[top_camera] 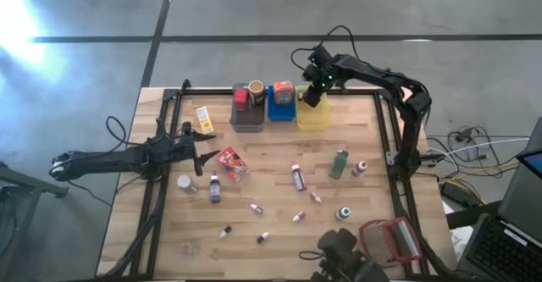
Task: Pick & Place Kitchen Items
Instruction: Put the dark green food coloring bottle into the yellow bin
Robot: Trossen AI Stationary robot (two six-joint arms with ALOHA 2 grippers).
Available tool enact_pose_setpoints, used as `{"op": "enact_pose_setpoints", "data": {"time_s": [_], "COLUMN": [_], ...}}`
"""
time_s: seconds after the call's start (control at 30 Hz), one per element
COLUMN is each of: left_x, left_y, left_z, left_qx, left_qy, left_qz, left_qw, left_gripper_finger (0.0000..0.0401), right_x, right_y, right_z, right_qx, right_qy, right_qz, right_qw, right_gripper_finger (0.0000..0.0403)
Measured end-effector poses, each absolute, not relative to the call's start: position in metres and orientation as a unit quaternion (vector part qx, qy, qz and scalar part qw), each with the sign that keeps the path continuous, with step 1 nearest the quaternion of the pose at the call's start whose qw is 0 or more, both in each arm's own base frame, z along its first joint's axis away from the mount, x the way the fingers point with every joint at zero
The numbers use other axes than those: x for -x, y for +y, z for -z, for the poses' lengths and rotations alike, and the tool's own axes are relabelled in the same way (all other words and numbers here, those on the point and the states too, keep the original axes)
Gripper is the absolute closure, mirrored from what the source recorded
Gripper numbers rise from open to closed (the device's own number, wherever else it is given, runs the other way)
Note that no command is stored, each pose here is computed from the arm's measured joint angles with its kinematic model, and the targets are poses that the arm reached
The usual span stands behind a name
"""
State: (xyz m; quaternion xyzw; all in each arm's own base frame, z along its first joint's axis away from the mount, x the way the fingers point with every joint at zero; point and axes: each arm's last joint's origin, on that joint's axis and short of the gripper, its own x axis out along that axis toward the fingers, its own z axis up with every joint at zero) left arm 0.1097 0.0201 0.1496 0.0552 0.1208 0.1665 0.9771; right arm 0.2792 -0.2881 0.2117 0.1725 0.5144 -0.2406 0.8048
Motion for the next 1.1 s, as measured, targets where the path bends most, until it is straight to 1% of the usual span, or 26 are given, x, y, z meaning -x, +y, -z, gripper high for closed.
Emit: {"op": "enact_pose_setpoints", "data": {"time_s": [0.13, 0.23, 0.43, 0.53, 0.73, 0.83, 0.9, 1.1], "left_x": [-0.110, -0.110, -0.110, -0.110, -0.110, -0.110, -0.110, -0.110], "left_y": [0.020, 0.020, 0.020, 0.020, 0.020, 0.020, 0.020, 0.020], "left_z": [-0.150, -0.150, -0.150, -0.150, -0.150, -0.150, -0.150, -0.150], "left_qx": [-0.055, -0.055, -0.055, -0.055, -0.055, -0.055, -0.055, -0.055], "left_qy": [0.121, 0.121, 0.121, 0.121, 0.121, 0.121, 0.121, 0.121], "left_qz": [-0.166, -0.166, -0.166, -0.166, -0.166, -0.166, -0.166, -0.166], "left_qw": [0.977, 0.977, 0.977, 0.977, 0.977, 0.977, 0.977, 0.977], "left_gripper_finger": [0.0140, 0.0140, 0.0140, 0.0140, 0.0140, 0.0140, 0.0140, 0.0140], "right_x": [-0.280, -0.279, -0.280, -0.281, -0.281, -0.281, -0.281, -0.279], "right_y": [-0.292, -0.295, -0.299, -0.300, -0.299, -0.299, -0.299, -0.297], "right_z": [-0.200, -0.195, -0.192, -0.192, -0.192, -0.192, -0.192, -0.191], "right_qx": [-0.179, -0.182, -0.178, -0.176, -0.177, -0.177, -0.180, -0.185], "right_qy": [0.525, 0.529, 0.520, 0.516, 0.516, 0.516, 0.517, 0.528], "right_qz": [0.241, 0.242, 0.246, 0.248, 0.248, 0.248, 0.247, 0.241], "right_qw": [0.797, 0.793, 0.798, 0.801, 0.800, 0.800, 0.799, 0.793], "right_gripper_finger": [0.0335, 0.0337, 0.0313, 0.0310, 0.0332, 0.0335, 0.0328, 0.0289]}}
